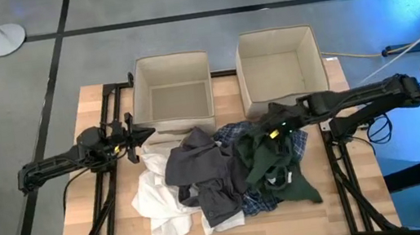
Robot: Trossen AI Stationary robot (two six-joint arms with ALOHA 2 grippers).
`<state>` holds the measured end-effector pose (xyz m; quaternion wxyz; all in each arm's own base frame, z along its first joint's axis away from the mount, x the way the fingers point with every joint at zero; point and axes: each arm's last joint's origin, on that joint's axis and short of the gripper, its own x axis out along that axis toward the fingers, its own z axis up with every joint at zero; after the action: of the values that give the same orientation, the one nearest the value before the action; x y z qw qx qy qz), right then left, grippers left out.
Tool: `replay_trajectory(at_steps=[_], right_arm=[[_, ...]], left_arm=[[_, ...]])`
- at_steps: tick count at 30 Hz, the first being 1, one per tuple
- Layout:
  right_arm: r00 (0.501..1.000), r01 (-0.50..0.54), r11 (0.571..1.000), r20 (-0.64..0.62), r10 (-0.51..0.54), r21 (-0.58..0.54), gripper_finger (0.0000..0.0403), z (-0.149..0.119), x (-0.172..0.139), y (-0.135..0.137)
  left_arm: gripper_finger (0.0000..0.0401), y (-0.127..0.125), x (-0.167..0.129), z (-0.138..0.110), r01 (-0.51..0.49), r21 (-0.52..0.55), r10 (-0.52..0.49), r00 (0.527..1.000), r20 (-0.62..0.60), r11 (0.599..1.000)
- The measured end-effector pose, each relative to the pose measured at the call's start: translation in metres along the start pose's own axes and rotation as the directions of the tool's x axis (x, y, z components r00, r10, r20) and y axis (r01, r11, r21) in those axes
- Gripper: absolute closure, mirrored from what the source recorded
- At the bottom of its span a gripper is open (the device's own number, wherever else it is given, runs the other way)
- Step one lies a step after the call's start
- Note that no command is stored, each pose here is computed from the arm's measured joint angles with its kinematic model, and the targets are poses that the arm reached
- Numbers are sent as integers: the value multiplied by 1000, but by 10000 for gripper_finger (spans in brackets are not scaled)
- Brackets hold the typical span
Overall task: Sort clothes
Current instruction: Put the green shirt in the right laundry organizer
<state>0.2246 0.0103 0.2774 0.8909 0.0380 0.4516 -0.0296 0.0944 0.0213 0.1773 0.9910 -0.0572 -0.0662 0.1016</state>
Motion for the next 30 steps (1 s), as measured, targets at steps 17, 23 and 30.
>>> replay_trajectory(at_steps=[17,23,30], right_arm=[[927,173,979,354,-124,-109,383,32,-68,-4],[853,257,954,500,-149,-156,383,50,-84,-3],[738,439,886,622,-262,-147,383,68,-116,-6]], left_arm=[[397,0,0,0,0,7,0,1000,0,1000],[397,0,0,0,0,7,0,1000,0,1000],[397,0,0,0,0,7,0,1000,0,1000]])
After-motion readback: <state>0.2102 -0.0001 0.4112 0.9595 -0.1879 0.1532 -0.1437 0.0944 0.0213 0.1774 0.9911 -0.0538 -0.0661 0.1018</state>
